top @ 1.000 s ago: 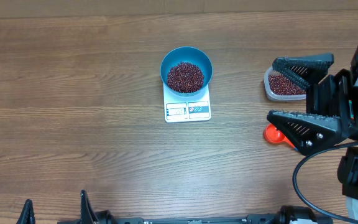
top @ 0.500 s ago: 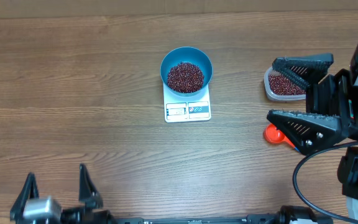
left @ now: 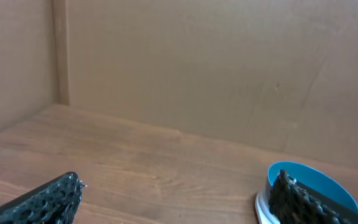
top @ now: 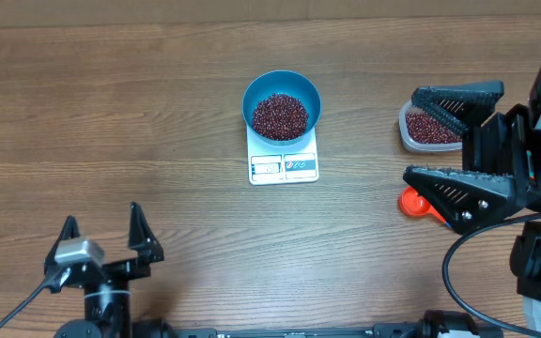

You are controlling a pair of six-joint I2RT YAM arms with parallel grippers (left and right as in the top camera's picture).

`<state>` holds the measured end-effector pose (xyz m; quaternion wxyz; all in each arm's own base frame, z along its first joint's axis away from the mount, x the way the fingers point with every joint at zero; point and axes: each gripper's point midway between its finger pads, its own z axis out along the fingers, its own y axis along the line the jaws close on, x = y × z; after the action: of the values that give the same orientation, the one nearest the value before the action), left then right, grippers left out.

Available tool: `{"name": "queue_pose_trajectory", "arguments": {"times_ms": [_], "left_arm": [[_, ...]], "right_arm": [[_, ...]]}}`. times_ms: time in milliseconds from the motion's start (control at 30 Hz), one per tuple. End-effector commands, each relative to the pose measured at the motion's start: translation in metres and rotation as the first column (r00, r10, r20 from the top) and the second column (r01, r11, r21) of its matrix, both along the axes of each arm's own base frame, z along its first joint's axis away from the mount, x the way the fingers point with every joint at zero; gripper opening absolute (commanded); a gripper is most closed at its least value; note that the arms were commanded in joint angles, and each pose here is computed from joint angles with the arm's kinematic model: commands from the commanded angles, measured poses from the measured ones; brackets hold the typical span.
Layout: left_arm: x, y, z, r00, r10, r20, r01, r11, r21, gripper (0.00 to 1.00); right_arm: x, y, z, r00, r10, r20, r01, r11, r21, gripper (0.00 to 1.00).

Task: Scoop item into bowl and weigh 150g on scale

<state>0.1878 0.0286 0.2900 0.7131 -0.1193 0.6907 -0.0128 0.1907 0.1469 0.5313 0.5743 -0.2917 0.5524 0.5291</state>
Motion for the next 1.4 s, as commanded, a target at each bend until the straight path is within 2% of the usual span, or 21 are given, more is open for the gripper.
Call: {"name": "queue_pose_trajectory", "arguments": {"times_ms": [0, 667, 867, 1367], "left_arm": [[0.006, 0.003, -0.006, 1.000, 0.009, 0.021, -0.009, 1.000, -0.015, 1.00], [0.040, 0.007, -0.063, 1.000, 0.008, 0.007, -0.008, 1.000, -0.017, 1.00], [0.051, -0.001, -0.093, 0.999, -0.048, -0.017, 0.047, 0.999, -0.025, 1.00], [0.057, 0.000, -0.129, 0.997, -0.044, -0.065, 0.040, 0.998, -0.048, 1.00]], "right_arm": [[-0.005, 0.001, 0.004, 1.000, 0.002, 0.016, -0.002, 1.000, 0.003, 1.00], [-0.012, 0.002, 0.006, 0.999, 0.002, 0.032, -0.002, 1.000, 0.002, 1.00], [-0.012, 0.002, 0.007, 0.999, 0.002, 0.033, -0.002, 1.000, 0.002, 1.00], [-0.013, 0.002, 0.007, 0.999, 0.002, 0.034, -0.002, 1.000, 0.001, 1.00]]}}
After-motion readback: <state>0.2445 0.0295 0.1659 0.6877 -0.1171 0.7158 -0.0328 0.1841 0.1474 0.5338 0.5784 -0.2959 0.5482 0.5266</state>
